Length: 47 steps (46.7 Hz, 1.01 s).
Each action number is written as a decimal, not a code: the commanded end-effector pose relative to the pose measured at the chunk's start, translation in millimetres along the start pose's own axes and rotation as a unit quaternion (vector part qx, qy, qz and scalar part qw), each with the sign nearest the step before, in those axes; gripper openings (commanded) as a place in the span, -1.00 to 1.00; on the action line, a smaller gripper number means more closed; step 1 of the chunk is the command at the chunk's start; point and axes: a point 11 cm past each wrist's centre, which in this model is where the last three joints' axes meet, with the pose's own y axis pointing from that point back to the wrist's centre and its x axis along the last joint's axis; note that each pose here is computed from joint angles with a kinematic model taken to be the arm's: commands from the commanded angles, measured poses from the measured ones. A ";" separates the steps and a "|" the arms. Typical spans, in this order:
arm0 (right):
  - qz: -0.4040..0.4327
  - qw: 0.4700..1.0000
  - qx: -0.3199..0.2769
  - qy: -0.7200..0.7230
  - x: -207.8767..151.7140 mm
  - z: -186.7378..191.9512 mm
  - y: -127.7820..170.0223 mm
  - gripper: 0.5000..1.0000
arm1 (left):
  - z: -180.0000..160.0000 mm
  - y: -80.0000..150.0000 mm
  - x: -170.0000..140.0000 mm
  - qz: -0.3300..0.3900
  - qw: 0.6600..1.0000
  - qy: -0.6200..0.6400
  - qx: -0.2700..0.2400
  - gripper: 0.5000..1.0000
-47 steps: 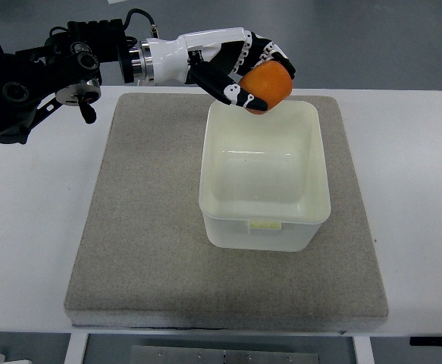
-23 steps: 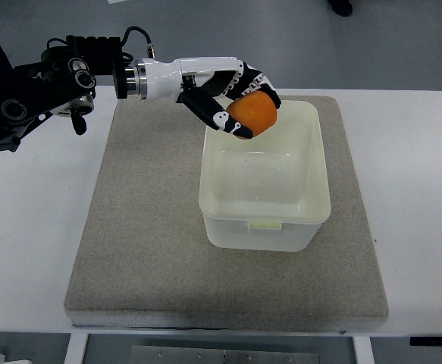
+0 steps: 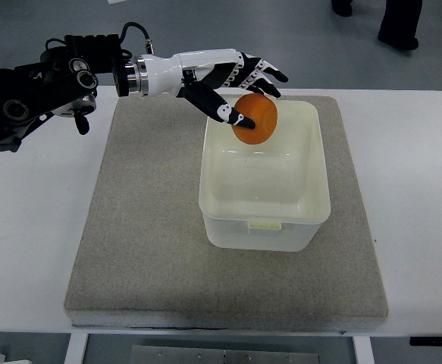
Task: Put orange in box with left hand
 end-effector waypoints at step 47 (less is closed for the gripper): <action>0.000 1.000 0.000 0.000 0.0 -0.1 0.0 0.78 | -75.6 91.7 133.5 0.492 0.839 0.227 -0.051 0.45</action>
